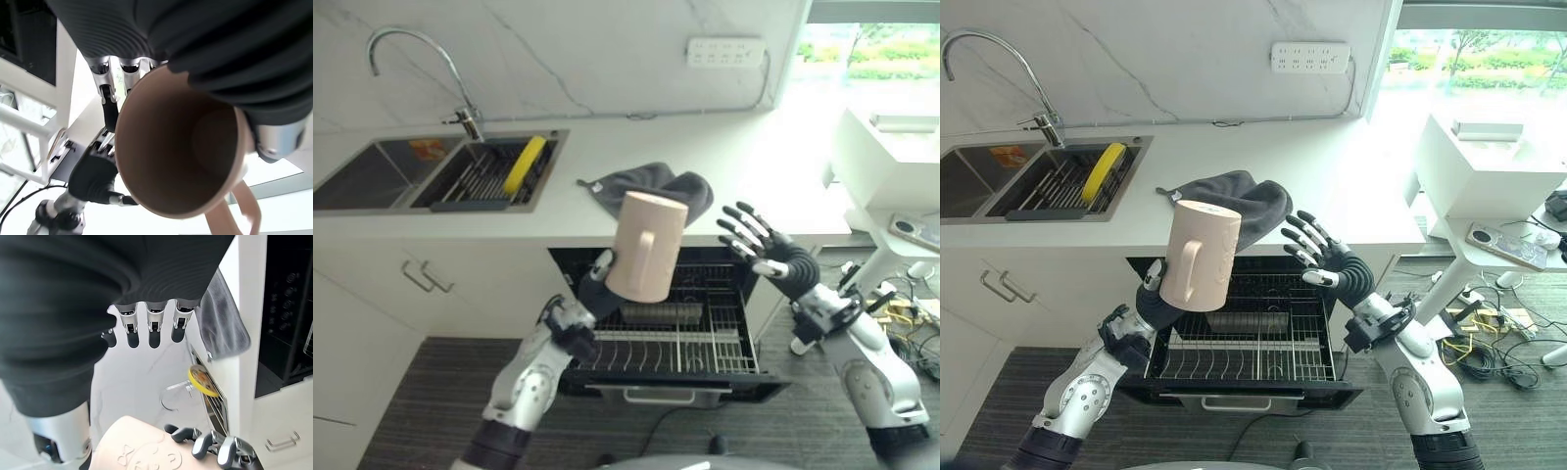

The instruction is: Place the dishes in the dishwasher.

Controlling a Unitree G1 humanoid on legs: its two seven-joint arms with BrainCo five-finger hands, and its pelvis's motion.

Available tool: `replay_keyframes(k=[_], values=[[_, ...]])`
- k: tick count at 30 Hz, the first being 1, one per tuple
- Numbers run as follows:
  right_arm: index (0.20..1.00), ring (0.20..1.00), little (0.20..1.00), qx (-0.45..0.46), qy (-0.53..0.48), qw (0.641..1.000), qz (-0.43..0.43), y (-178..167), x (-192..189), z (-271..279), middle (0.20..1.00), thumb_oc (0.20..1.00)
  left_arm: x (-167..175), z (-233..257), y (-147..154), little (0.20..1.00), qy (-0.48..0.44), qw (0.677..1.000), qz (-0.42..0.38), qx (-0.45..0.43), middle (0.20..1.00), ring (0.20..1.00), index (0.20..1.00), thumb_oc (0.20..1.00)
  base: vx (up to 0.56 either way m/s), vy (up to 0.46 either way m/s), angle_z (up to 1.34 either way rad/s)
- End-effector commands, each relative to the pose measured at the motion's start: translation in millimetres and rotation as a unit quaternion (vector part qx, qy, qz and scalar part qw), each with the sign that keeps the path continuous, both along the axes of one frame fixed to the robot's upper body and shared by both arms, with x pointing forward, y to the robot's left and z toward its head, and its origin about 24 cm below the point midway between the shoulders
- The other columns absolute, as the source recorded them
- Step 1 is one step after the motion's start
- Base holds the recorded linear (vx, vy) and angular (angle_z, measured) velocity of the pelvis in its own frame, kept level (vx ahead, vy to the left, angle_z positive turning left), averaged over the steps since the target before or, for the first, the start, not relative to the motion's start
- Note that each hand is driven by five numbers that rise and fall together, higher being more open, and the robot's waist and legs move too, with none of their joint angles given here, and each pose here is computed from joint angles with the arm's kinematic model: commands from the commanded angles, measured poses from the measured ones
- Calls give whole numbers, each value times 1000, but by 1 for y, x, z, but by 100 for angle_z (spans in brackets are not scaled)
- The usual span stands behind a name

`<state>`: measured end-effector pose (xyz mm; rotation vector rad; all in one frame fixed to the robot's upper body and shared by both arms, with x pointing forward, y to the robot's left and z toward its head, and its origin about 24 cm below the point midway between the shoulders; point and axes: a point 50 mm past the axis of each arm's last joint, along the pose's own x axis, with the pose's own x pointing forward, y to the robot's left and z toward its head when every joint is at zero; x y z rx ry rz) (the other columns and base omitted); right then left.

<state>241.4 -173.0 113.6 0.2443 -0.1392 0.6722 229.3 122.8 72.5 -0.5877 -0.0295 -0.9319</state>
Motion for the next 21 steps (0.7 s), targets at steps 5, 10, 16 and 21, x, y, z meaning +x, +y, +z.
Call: replay_keyframes(k=[5,10,16,21], values=[[1000,1000,1000,33,-51,996,59,14,12,26,1000,1000,10,13,-8,200,-27,997,-66,-31,200,200,200,200,0,0,0],[1000,1000,1000,24,-52,995,75,20,13,28,1000,1000,7,10,-13,200,-27,996,-79,-26,200,200,200,200,-2,-1,7],[1000,1000,1000,24,-44,995,92,27,15,26,1000,1000,6,8,-17,200,-26,995,-92,-22,200,200,200,200,-1,0,1],[1000,1000,1000,26,-40,993,108,34,14,25,1000,1000,5,8,-21,200,-26,994,-101,-20,200,200,200,200,0,0,0]])
